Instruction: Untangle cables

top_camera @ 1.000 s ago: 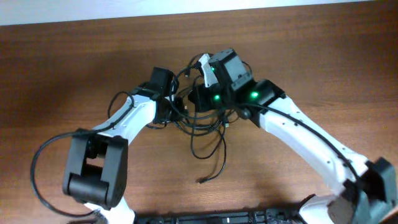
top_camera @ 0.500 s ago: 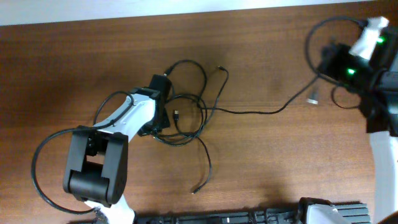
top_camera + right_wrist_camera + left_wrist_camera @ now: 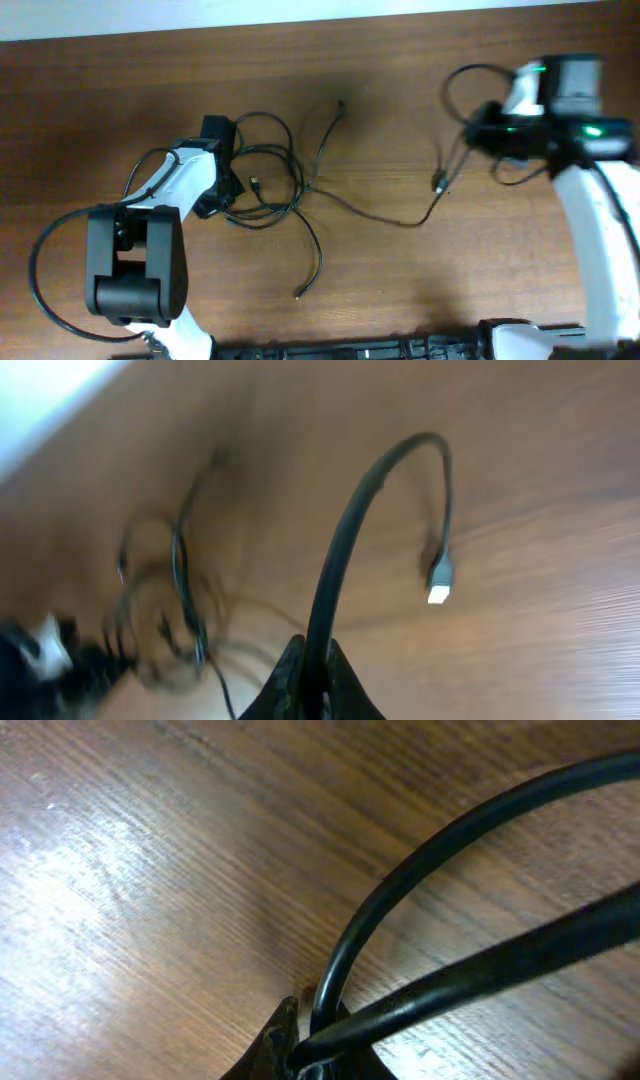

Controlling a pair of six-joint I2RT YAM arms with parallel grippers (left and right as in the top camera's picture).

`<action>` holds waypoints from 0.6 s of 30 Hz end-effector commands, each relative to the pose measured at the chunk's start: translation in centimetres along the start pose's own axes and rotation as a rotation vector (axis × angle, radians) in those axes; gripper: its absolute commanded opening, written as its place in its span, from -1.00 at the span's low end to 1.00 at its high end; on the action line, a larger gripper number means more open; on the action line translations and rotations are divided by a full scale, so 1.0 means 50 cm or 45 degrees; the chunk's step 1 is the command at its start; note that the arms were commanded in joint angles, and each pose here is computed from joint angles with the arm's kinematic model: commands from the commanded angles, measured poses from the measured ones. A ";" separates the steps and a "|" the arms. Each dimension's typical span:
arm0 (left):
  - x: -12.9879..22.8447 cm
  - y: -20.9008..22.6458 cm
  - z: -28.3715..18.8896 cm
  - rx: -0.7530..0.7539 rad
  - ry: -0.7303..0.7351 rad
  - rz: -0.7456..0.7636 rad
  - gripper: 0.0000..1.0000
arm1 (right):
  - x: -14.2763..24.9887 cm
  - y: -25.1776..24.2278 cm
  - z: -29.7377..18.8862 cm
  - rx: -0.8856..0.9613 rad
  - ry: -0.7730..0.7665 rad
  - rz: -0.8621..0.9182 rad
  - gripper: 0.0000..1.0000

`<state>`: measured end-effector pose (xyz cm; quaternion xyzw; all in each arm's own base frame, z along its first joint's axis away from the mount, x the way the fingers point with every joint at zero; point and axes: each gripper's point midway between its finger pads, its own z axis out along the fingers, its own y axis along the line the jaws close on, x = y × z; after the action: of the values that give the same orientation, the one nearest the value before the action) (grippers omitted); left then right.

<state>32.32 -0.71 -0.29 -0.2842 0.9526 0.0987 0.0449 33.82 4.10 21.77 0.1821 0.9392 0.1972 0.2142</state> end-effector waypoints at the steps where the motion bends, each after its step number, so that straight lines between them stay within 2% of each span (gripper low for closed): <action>1: 0.045 -0.017 0.037 0.051 0.131 -0.010 -0.74 | 0.083 0.062 0.108 -0.022 0.225 -0.241 -0.92; 4: 0.045 -0.016 0.037 0.050 0.131 -0.010 -0.69 | 0.144 0.114 0.191 -0.037 0.354 -0.376 -0.92; 10: 0.045 -0.016 0.037 0.050 0.131 -0.010 -0.62 | 0.317 0.191 0.332 -0.096 0.596 -0.897 -0.92; 12: 0.045 -0.016 0.037 0.050 0.131 -0.010 -0.60 | 0.325 0.195 0.361 -0.045 0.560 -0.961 -0.91; 14: 0.045 -0.016 0.037 0.050 0.131 -0.010 -0.60 | 0.325 0.202 0.382 -0.006 0.509 -1.013 -0.81; 15: 0.045 -0.016 0.037 0.050 0.131 -0.010 -0.60 | 0.325 0.210 0.393 -0.008 0.483 -1.050 -0.75; 18: 0.044 -0.017 0.037 0.052 0.129 -0.010 -0.57 | 0.336 0.239 0.403 -0.070 0.448 -1.183 -0.73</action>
<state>32.70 -1.11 -0.23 -0.2892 0.9523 0.0845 0.0490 32.13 26.95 5.46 -0.2543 0.9486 0.1542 0.1080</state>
